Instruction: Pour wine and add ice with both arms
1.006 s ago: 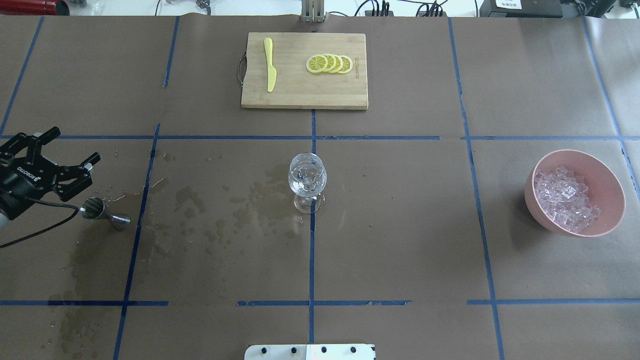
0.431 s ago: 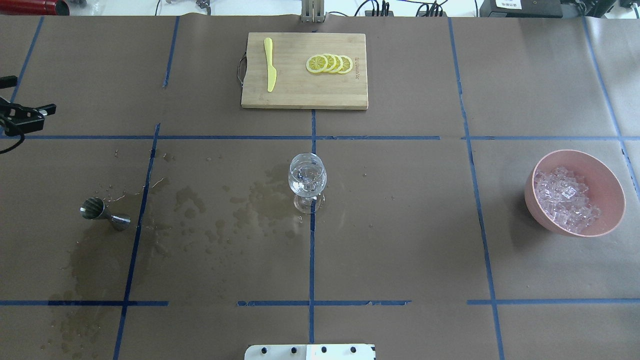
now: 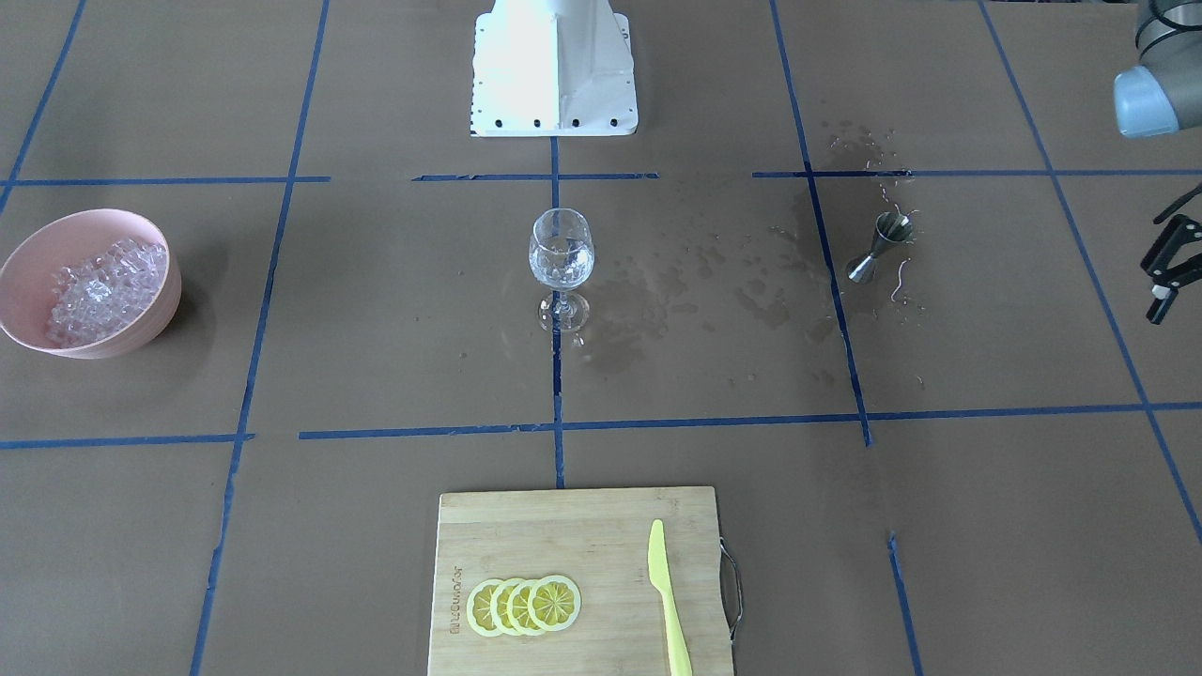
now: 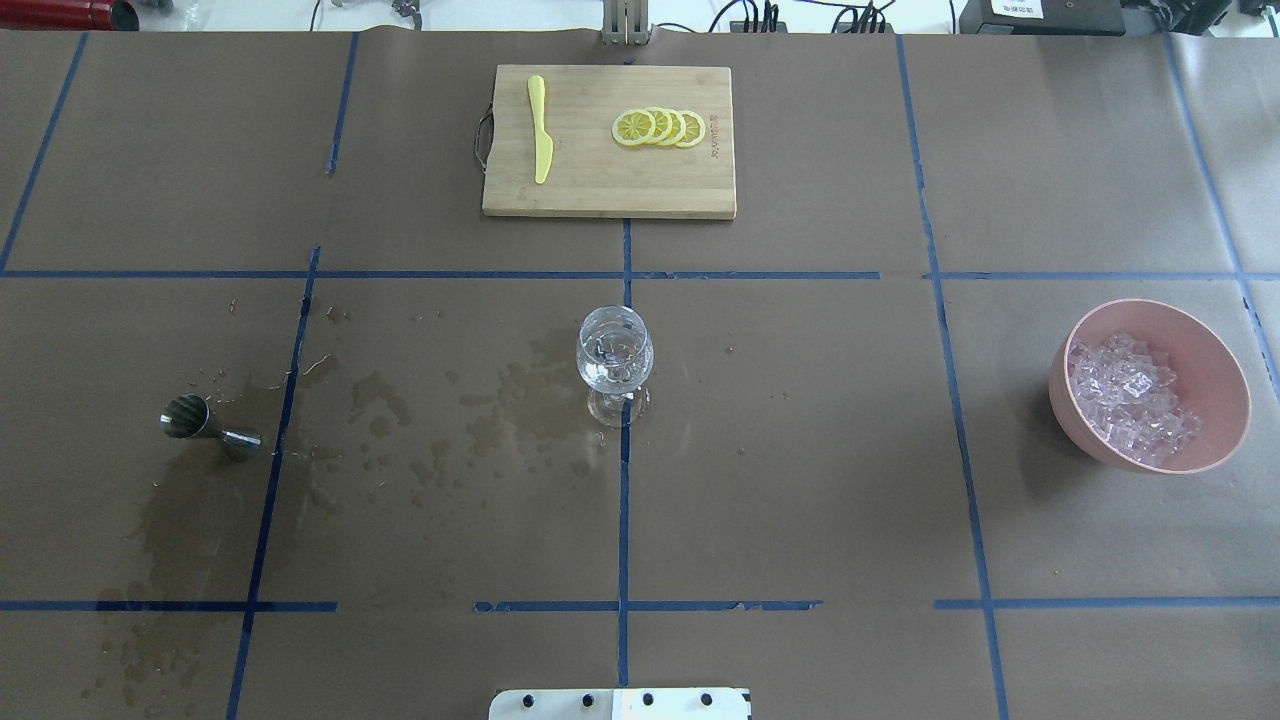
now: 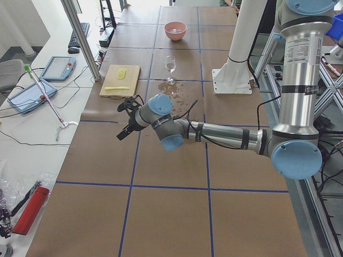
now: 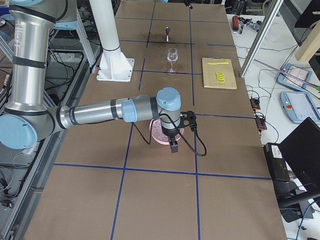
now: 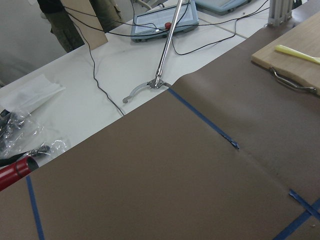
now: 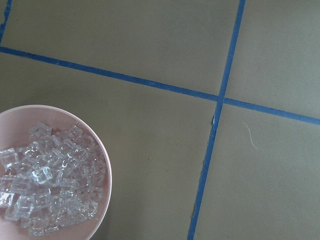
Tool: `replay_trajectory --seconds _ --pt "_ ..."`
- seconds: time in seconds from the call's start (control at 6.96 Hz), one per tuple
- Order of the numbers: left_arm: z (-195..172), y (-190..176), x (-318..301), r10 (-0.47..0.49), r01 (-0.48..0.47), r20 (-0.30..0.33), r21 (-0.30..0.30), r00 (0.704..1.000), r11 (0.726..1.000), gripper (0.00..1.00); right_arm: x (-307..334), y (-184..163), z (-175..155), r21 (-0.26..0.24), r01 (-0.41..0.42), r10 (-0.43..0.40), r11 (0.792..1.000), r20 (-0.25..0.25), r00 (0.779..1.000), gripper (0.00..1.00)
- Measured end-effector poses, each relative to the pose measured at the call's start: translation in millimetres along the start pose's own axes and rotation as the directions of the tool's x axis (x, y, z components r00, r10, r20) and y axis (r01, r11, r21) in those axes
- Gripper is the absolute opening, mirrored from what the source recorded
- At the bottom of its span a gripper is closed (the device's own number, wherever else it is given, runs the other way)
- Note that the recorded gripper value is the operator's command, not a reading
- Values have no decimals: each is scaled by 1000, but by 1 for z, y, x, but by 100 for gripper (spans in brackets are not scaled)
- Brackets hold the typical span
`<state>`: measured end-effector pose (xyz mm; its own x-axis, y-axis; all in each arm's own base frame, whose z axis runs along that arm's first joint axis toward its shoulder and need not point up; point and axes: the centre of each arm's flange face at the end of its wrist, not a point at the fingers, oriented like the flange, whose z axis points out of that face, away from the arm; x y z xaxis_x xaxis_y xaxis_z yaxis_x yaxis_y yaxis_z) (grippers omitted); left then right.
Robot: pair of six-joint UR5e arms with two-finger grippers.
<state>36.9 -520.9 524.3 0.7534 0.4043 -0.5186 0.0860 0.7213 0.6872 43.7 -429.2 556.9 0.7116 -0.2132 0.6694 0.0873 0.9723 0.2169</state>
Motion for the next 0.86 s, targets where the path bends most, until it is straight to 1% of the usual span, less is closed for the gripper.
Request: replay_trajectory --seconds 0.14,0.29,0.43,0.58,0.72,0.86 --pt "3 10 -18 -83 86 33 -108 996 990 100 0 1 0 0 0 0 1000 0 1000 100" --pt "7 21 -33 -161 174 80 -217 984 960 100 0 1 0 -1 -1 1 1000 0 1000 100" --pt "4 34 -47 -214 239 115 -292 970 926 100 0 2 0 -1 -1 1 1000 0 1000 100" --pt "2 53 -58 -256 285 129 -352 958 892 100 0 2 0 0 -2 2 1000 0 1000 100" --pt "1 78 -64 -311 338 132 -423 941 841 100 -1 2 -1 0 -1 1 1000 0 1000 100" --pt "-3 106 -66 -375 388 128 -487 918 783 100 -1 2 -1 1 -1 1 1000 1 1000 100"
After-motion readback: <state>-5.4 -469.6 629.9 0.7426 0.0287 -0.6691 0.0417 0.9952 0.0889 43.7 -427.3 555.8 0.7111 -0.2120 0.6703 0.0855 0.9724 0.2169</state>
